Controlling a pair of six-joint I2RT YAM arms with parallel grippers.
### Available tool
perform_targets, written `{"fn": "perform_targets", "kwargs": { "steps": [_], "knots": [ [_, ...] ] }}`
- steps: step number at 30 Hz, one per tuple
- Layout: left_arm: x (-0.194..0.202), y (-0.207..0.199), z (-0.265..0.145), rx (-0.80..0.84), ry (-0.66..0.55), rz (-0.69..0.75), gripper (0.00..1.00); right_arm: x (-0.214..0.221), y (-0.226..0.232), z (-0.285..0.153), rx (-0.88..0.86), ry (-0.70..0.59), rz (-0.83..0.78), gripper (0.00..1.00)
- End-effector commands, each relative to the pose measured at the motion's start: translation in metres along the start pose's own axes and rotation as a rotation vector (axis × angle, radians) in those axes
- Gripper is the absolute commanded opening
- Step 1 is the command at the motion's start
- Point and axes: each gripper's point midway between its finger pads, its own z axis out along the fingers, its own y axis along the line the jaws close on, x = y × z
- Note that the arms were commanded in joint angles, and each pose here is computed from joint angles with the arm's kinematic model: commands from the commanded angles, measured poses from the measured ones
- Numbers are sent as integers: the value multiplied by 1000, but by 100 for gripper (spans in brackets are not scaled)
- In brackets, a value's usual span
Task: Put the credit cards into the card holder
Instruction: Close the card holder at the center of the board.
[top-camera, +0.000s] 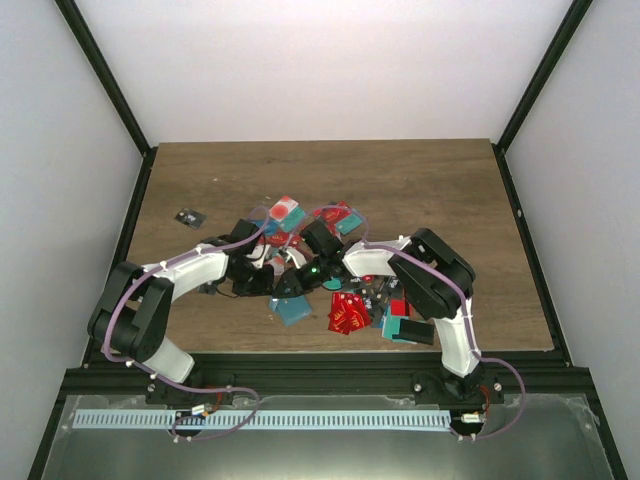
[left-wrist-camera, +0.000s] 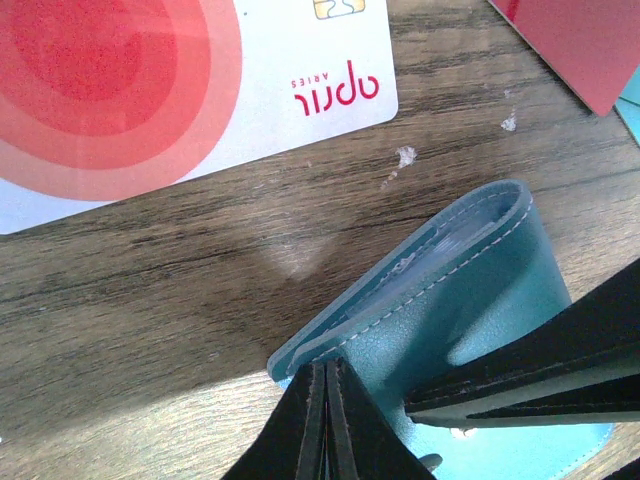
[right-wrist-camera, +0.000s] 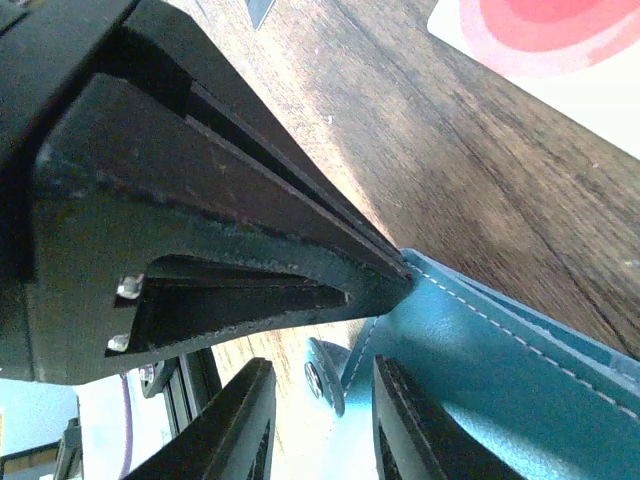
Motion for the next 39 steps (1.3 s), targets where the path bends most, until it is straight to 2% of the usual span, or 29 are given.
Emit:
{"fn": "perform_targets", "kwargs": {
  "steps": [1,13,17,29,39],
  "knots": [
    [11,5,9,-11,47,-3,4,3,-7,6,4,19,22,28],
    [12,6,9,-13,47,-4,4,2,1,2,-11,16,14,6],
    [11,7,8,-20,41,-5,4,-3,8,-5,-1,1,4,2],
    [9,9,8,-35,32,-5,4,-10,20,-26,72,-28,24,1],
    [9,10,8,-39,27,-5,4,6,-1,-28,170,-22,104,1]
  ]
}}
